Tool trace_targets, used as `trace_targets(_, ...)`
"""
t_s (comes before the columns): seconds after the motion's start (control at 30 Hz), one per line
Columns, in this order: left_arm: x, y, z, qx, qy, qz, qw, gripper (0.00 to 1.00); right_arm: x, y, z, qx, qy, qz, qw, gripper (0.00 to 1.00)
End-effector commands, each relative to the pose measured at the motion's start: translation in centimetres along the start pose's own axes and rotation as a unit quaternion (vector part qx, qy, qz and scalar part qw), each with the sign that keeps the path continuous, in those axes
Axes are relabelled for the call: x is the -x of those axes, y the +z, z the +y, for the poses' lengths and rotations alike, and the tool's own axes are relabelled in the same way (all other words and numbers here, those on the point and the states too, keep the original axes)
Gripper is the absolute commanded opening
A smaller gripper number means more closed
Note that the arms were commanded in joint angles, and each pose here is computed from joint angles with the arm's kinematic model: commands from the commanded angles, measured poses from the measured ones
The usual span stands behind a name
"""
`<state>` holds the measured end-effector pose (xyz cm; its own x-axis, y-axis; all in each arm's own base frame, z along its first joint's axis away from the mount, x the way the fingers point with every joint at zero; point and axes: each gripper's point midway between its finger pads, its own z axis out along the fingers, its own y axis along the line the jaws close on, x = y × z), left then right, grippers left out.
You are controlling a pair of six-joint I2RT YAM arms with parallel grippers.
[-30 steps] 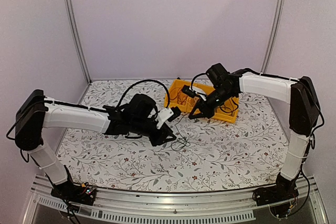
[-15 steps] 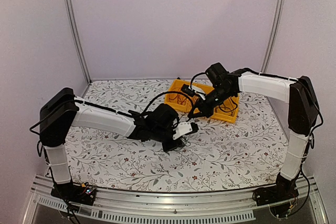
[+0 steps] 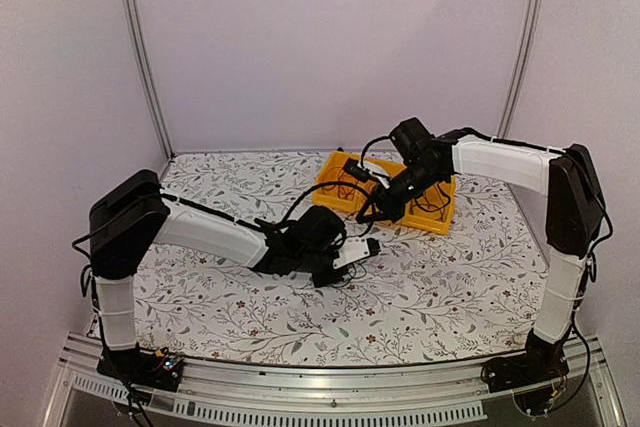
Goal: Untangle the cables
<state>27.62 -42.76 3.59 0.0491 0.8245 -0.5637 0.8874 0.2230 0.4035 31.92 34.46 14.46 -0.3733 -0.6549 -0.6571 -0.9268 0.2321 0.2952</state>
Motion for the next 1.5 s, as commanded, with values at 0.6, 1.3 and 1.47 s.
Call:
trace_targets(0.6,1.6,-1.0,2.1,0.067,-0.024,-0.040,0.997,0.37,0.0,0.6,-0.6,0.005,0.010,0.005,1.000,0.00)
trace_targets(1.3,2.7,-2.2,2.0,0.043,-0.080,-0.072,0.993,0.00,-0.5,-1.0,-2.7,-0.037,0.019,0.008,0.999,0.00)
trace_targets(1.47,-1.8,-9.5,2.6,0.085,-0.125,-0.064,0.986,0.00,-1.9,-7.9,-9.9,-0.138,0.054,-0.020,0.989,0.00)
